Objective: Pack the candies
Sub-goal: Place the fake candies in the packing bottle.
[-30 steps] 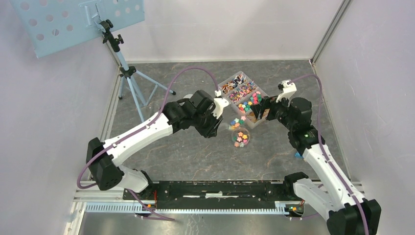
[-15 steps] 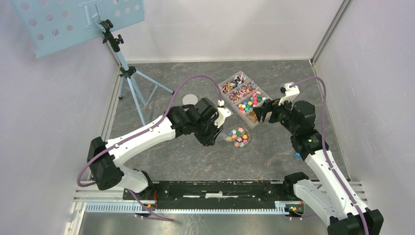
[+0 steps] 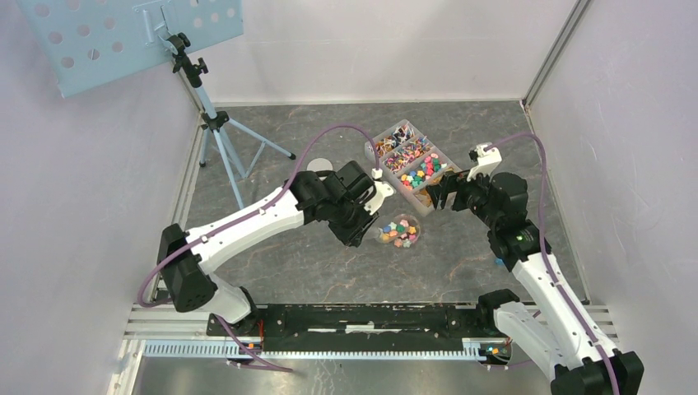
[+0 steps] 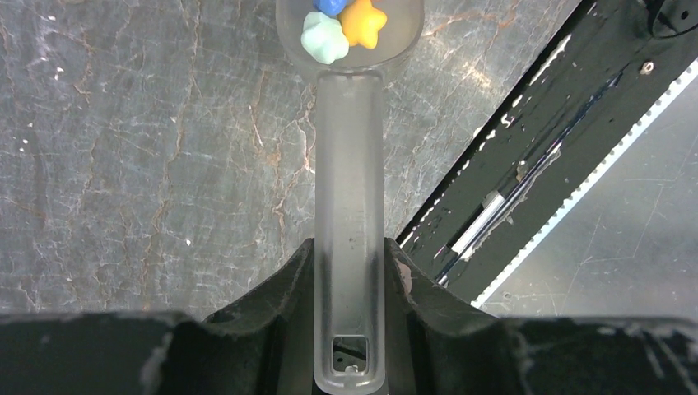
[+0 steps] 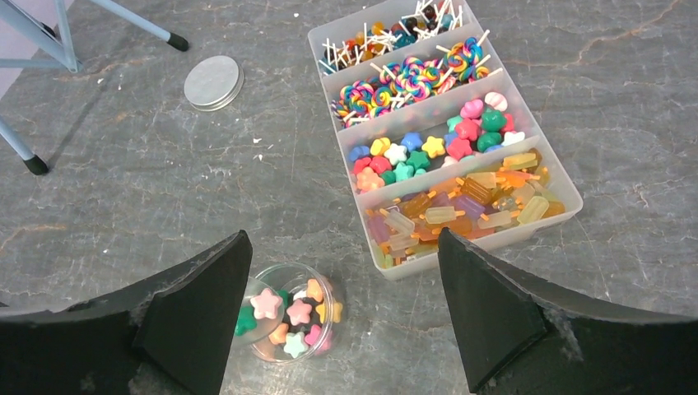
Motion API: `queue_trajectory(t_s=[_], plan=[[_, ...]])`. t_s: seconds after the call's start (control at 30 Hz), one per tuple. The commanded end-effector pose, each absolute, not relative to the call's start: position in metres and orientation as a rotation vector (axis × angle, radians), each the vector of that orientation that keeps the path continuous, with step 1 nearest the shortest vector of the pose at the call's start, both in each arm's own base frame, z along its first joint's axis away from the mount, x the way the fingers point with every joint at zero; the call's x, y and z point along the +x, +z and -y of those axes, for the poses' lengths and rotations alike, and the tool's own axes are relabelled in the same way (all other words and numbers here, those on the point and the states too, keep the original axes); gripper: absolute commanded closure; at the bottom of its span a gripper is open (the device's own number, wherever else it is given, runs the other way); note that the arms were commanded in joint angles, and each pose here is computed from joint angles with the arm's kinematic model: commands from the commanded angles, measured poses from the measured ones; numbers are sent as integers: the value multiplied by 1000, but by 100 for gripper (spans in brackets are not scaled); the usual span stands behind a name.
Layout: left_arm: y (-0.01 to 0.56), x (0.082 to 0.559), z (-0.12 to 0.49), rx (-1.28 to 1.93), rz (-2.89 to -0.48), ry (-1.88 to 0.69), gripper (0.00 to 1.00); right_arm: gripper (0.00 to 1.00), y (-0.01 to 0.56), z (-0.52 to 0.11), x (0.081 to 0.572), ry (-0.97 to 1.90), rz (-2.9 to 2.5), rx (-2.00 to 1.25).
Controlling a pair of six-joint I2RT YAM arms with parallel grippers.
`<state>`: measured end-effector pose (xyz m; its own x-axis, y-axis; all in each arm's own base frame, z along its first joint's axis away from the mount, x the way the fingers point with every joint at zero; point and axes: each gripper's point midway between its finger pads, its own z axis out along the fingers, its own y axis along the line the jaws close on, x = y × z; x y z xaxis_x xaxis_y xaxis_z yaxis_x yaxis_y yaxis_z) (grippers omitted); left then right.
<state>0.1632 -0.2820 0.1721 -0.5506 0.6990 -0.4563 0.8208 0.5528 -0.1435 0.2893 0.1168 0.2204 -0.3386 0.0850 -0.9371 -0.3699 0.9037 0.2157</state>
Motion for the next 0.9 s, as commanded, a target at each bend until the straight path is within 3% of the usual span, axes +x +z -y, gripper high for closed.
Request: queue_trajectory(t_s=[0.0,0.87], plan=[[179,161,285,1228,-2483,-483,98,10,227,-115,290,447,-1826,-224],[186,161,289,1267,-2500,-441,98,10,215,-119,290,466,-1838,-246]])
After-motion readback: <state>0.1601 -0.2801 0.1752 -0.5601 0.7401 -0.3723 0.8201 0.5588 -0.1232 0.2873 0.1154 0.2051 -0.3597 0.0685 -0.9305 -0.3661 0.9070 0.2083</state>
